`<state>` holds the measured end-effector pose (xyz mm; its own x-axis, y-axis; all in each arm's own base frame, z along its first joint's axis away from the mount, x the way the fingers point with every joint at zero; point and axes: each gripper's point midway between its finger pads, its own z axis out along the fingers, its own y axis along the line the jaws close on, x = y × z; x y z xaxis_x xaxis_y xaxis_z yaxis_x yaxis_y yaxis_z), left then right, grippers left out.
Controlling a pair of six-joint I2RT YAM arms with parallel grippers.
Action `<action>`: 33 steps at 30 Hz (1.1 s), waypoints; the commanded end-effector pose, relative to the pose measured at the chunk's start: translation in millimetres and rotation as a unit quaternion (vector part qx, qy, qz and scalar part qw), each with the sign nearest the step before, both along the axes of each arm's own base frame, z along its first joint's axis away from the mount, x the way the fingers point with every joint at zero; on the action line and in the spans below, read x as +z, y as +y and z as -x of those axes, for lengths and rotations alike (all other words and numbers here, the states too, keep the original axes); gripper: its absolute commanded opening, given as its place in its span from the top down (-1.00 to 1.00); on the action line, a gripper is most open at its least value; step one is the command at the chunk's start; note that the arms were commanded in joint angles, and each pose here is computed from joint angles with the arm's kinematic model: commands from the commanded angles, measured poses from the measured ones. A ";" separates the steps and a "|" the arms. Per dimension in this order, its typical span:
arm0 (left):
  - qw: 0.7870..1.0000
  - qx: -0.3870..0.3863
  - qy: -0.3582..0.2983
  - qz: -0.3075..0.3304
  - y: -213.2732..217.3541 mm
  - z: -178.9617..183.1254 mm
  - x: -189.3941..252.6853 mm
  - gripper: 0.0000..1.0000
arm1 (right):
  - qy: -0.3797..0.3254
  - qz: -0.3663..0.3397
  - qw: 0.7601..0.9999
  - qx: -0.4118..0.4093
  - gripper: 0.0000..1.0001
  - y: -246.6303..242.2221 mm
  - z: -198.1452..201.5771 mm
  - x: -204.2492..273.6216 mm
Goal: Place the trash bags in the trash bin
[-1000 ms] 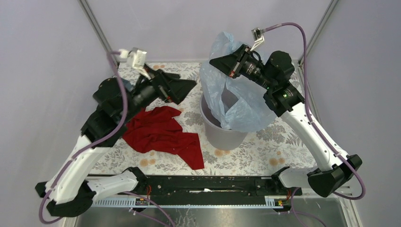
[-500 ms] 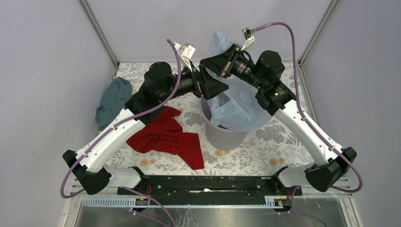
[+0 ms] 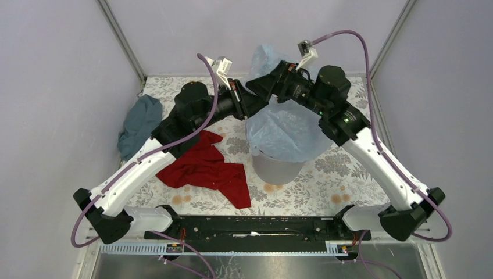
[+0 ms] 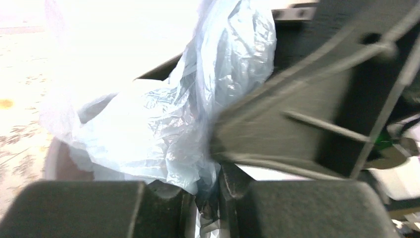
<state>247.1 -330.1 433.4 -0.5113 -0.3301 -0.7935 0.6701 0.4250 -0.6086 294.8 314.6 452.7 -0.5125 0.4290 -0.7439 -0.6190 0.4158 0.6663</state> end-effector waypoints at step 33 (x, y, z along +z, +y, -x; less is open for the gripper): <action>0.999 0.046 0.003 0.020 32.1 11.3 -7.2 1.00 | 0.083 0.256 0.961 -0.064 0.16 -76.8 36.1 -171.4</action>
